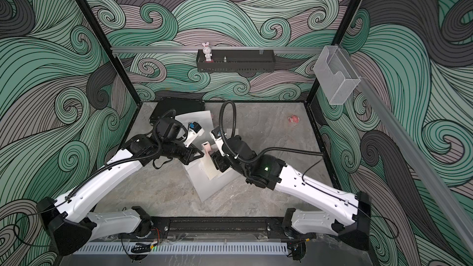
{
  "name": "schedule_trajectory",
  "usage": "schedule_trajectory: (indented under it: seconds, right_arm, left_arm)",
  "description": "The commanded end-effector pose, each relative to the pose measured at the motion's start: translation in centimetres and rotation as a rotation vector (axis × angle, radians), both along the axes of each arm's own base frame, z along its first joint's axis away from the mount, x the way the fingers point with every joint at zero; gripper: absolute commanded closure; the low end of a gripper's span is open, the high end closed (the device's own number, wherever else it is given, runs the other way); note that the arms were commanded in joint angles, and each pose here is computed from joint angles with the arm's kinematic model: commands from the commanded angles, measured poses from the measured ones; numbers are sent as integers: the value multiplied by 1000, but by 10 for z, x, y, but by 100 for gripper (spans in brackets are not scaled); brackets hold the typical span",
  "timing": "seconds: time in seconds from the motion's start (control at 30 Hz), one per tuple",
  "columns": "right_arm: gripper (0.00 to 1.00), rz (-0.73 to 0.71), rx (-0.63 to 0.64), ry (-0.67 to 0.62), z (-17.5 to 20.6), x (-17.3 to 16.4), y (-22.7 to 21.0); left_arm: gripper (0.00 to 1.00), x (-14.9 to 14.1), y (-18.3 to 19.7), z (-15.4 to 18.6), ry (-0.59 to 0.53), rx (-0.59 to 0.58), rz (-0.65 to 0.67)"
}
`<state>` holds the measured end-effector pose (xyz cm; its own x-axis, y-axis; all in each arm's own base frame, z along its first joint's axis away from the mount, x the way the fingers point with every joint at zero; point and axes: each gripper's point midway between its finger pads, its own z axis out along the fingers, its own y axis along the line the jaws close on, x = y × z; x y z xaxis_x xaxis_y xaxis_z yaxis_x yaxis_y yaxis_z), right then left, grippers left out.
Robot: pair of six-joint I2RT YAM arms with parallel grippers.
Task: Staple the receipts to the bags
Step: Place the stapler in the takeout bag, then staple the receipt to the takeout bag.
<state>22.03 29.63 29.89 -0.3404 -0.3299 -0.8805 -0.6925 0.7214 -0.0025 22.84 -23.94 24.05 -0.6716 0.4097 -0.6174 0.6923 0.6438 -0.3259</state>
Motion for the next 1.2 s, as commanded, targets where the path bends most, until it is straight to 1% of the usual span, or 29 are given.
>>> schedule_trajectory:
  seconds: [0.0,0.03,0.13,0.2,0.27,0.37,0.47,0.53,0.67,0.73,0.87,0.97,1.03,1.07,1.17]
  right_arm:
    - [28,147,-34,-3,4,-12,-12]
    - [25,186,-23,3,7,-15,-13]
    - [11,283,4,12,12,-20,-16]
    - [7,333,20,12,15,-21,-15]
    - [7,400,40,15,17,-24,-9]
    - [10,481,72,40,16,-25,1]
    - [14,569,105,92,14,-27,12]
    - [17,603,118,121,12,-25,18]
    - [21,672,155,174,8,-24,29]
    - [23,696,167,186,5,-23,33]
    - [23,727,176,196,0,-21,39]
    - [24,768,180,213,-6,-26,41]
    - [28,783,178,225,-11,-27,42]
    - [32,790,175,230,-15,-28,42]
    - [34,798,169,243,-22,-28,42]
  left_arm:
    - [100,-1,-6,19,-104,-2,-112]
    - [100,-1,-7,20,-126,-2,-136]
    - [100,-2,-9,24,-197,-1,-205]
    - [100,-1,-9,24,-224,9,-223]
    - [100,-4,-10,23,-240,12,-262]
    - [100,-9,-10,21,-247,15,-305]
    - [100,-18,-11,23,-248,-5,-347]
    - [100,-24,-12,24,-255,-24,-377]
    - [100,-28,-13,27,-273,-46,-388]
    - [100,-29,-13,26,-269,-48,-392]
    - [100,-31,-14,27,-261,-59,-403]
    - [100,-32,-15,27,-258,-63,-406]
    - [100,-32,-14,26,-257,-60,-407]
    - [100,-32,-15,25,-252,-61,-411]
    - [100,-33,-15,25,-251,-62,-414]
